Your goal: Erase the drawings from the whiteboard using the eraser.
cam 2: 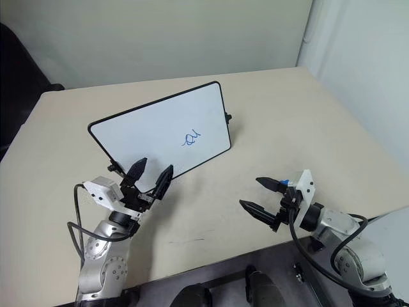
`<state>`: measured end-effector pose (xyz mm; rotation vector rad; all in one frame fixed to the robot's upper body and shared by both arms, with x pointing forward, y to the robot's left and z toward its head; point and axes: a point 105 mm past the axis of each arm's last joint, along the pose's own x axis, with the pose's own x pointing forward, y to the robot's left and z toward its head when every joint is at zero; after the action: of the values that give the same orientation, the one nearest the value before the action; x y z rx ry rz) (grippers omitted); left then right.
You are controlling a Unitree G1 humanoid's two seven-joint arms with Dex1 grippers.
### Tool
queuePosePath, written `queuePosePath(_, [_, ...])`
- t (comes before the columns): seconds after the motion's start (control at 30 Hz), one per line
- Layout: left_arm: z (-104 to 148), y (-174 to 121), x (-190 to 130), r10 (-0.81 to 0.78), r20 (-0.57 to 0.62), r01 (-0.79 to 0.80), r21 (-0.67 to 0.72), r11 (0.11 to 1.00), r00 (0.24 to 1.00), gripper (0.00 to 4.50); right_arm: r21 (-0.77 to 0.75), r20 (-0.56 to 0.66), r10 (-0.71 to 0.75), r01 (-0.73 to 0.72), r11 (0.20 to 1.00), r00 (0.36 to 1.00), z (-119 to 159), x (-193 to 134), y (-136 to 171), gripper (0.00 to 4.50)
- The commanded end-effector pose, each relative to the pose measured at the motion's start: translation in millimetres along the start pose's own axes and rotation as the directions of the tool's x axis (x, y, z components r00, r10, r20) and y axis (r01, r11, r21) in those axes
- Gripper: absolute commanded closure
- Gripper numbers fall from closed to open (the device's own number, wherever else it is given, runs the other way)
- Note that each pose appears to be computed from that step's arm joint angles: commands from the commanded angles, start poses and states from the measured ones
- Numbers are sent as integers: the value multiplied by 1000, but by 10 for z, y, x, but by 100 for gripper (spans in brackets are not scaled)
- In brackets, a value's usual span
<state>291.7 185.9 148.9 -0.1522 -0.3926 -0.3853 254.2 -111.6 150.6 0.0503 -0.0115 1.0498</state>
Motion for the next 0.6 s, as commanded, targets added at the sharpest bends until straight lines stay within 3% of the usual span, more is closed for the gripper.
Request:
queuePosePath(0.03, [125, -72, 31, -25, 50, 25, 12, 1000, 998, 0, -44, 28, 1, 0, 999, 1000, 109, -27, 5, 4])
queuePosePath(0.27, [104, -81, 51, -29, 47, 29, 12, 1000, 998, 0, -87, -17, -105, 103, 991, 994, 140, -109, -108, 4])
queuePosePath(0.4, [60, -142, 75, -60, 30, 61, -18, 998, 998, 0, -88, -229, -195, 179, 980, 954, 104, -253, -267, 4])
queuePosePath(0.6, [32, -231, 38, -55, 34, 56, -35, 998, 998, 0, -22, -314, -270, 277, 961, 910, 151, -369, -390, 4])
